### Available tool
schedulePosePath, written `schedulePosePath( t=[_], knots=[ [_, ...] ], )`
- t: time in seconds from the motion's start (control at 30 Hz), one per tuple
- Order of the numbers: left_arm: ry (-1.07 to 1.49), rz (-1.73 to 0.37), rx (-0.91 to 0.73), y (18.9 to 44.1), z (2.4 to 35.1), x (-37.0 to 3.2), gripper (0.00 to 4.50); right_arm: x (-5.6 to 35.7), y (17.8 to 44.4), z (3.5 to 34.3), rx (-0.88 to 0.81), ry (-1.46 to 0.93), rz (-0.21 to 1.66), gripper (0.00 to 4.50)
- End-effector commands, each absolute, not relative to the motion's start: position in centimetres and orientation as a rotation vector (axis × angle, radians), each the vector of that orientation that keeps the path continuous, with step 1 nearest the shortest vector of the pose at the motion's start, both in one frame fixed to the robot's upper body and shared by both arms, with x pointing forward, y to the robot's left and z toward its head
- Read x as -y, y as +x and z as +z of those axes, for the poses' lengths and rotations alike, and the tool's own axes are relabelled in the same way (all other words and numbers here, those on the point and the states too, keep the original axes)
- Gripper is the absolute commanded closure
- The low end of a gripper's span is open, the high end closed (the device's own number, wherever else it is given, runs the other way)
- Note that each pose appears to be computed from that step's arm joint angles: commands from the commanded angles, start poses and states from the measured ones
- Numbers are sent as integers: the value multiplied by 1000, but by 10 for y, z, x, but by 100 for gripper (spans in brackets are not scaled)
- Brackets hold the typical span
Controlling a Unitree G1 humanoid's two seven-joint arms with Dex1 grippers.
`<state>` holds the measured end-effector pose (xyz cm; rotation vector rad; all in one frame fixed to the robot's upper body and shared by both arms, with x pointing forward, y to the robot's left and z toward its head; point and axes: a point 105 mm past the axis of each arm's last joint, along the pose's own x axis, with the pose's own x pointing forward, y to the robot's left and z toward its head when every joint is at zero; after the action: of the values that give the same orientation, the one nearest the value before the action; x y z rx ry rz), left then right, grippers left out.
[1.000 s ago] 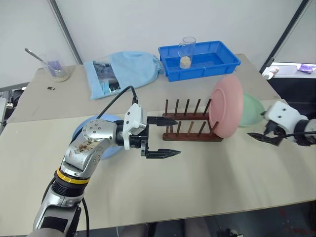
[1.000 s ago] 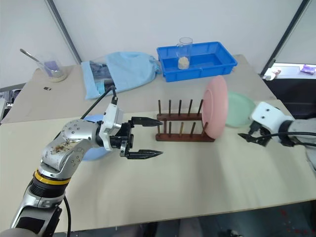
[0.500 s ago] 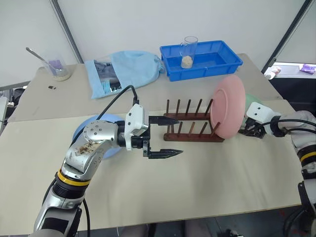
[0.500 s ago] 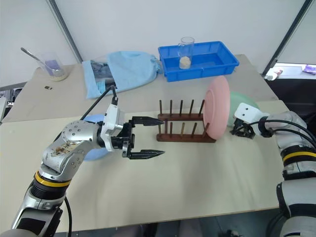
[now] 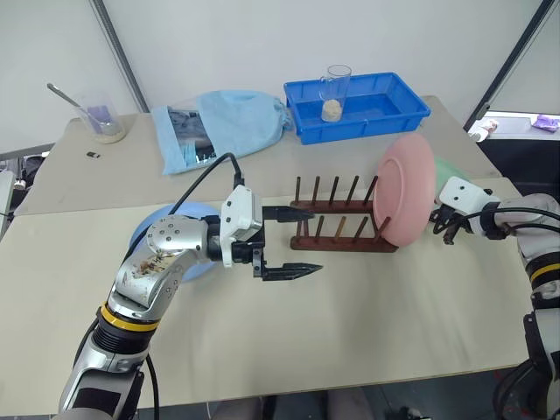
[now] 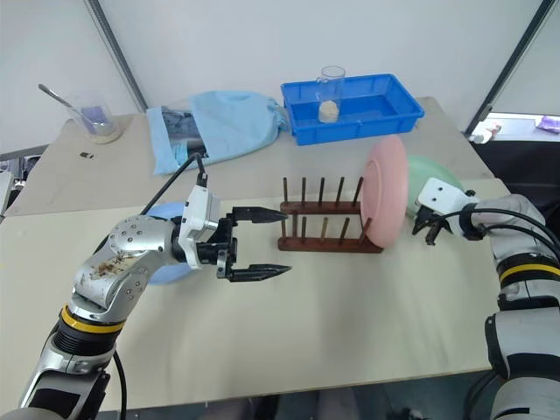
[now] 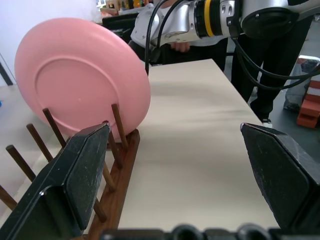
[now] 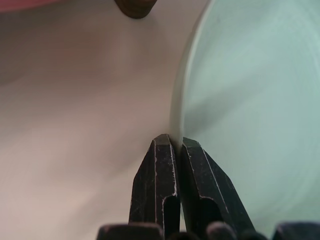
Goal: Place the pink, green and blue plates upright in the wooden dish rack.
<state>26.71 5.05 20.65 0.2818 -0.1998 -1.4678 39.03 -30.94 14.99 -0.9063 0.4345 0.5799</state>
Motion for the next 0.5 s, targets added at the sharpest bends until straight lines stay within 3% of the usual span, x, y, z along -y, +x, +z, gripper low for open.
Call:
schedulePosePath(
  t=[0.03,0.3,0.5],
  knots=[
    [306,-1432,247,268,215,-56,0,323,384,179,-370,-895,527,447],
    [288,-1357,243,278,217,-67,0,331,365,283,-52,-892,334,447],
    [254,-1279,239,288,224,-83,0,248,326,371,369,-553,515,447]
  ],
)
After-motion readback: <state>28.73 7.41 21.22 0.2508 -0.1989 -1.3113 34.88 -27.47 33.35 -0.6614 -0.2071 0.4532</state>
